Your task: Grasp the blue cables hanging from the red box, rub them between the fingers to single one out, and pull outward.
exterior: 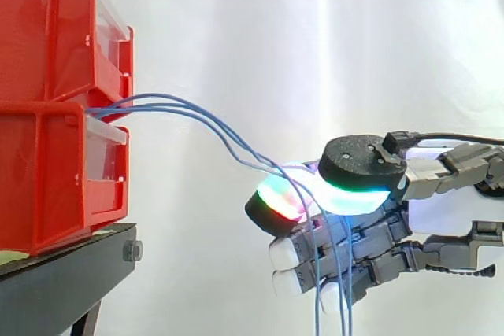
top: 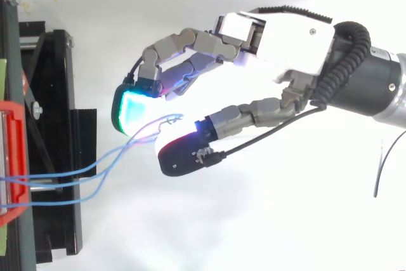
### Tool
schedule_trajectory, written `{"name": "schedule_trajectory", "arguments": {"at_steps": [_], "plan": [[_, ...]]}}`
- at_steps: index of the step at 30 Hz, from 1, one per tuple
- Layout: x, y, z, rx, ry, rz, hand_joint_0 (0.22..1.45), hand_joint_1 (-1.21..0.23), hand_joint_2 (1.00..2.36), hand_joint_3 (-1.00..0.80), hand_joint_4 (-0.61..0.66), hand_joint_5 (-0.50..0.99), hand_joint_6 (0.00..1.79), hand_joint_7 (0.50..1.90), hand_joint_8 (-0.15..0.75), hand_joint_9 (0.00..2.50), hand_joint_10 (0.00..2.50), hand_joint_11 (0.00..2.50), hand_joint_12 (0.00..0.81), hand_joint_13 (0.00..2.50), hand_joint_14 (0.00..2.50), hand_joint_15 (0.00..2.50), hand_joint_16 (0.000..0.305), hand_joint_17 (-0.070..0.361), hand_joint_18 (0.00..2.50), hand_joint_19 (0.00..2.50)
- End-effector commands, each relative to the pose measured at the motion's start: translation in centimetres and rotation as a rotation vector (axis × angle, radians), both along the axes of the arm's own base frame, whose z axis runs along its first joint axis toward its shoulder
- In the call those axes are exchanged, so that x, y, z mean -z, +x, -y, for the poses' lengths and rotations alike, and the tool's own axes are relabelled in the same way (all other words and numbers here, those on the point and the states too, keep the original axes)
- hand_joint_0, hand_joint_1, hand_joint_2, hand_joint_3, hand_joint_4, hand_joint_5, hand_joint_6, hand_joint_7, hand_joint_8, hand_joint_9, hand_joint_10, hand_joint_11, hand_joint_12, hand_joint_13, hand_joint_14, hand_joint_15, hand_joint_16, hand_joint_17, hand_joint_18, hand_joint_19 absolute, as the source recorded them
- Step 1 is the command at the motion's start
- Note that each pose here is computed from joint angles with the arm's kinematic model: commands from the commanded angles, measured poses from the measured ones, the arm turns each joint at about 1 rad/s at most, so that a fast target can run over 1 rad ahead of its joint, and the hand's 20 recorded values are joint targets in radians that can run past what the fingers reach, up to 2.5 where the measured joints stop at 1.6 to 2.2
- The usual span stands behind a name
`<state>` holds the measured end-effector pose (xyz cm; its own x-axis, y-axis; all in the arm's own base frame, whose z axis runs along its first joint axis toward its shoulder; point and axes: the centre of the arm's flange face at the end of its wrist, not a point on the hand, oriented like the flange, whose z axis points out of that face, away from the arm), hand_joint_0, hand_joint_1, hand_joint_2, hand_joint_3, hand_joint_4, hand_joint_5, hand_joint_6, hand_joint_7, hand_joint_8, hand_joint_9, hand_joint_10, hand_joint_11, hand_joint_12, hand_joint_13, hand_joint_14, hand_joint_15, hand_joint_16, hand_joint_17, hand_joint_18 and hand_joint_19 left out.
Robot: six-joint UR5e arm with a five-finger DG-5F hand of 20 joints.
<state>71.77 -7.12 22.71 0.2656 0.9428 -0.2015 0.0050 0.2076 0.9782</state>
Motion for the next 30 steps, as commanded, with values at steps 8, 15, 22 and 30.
{"name": "schedule_trajectory", "arguments": {"at_steps": [8,15,22,30], "plan": [[0.0,0.01,-0.09,-0.001,-0.001,0.0,0.58,-0.69,1.0,-0.43,0.23,-0.16,0.78,0.96,0.246,0.78,0.01,0.29,0.322,0.73,0.01,0.26,0.039,0.089,0.72,0.47],[0.0,0.0,0.02,0.0,-0.001,0.0,0.59,-0.66,1.01,-0.41,0.22,-0.15,0.76,1.01,0.248,0.78,0.01,0.3,0.324,0.73,0.01,0.27,0.039,0.089,0.72,0.48],[0.0,0.0,0.02,0.0,-0.001,0.0,0.59,-0.62,1.01,-0.43,0.22,-0.14,0.75,1.03,0.25,0.79,0.01,0.29,0.323,0.73,0.01,0.27,0.039,0.089,0.72,0.48],[-0.07,0.05,-0.1,-0.001,0.0,0.002,0.56,-0.59,1.0,-0.47,0.23,-0.14,0.75,1.04,0.252,0.8,0.01,0.29,0.331,0.73,0.01,0.27,0.04,0.091,0.73,0.48]]}}
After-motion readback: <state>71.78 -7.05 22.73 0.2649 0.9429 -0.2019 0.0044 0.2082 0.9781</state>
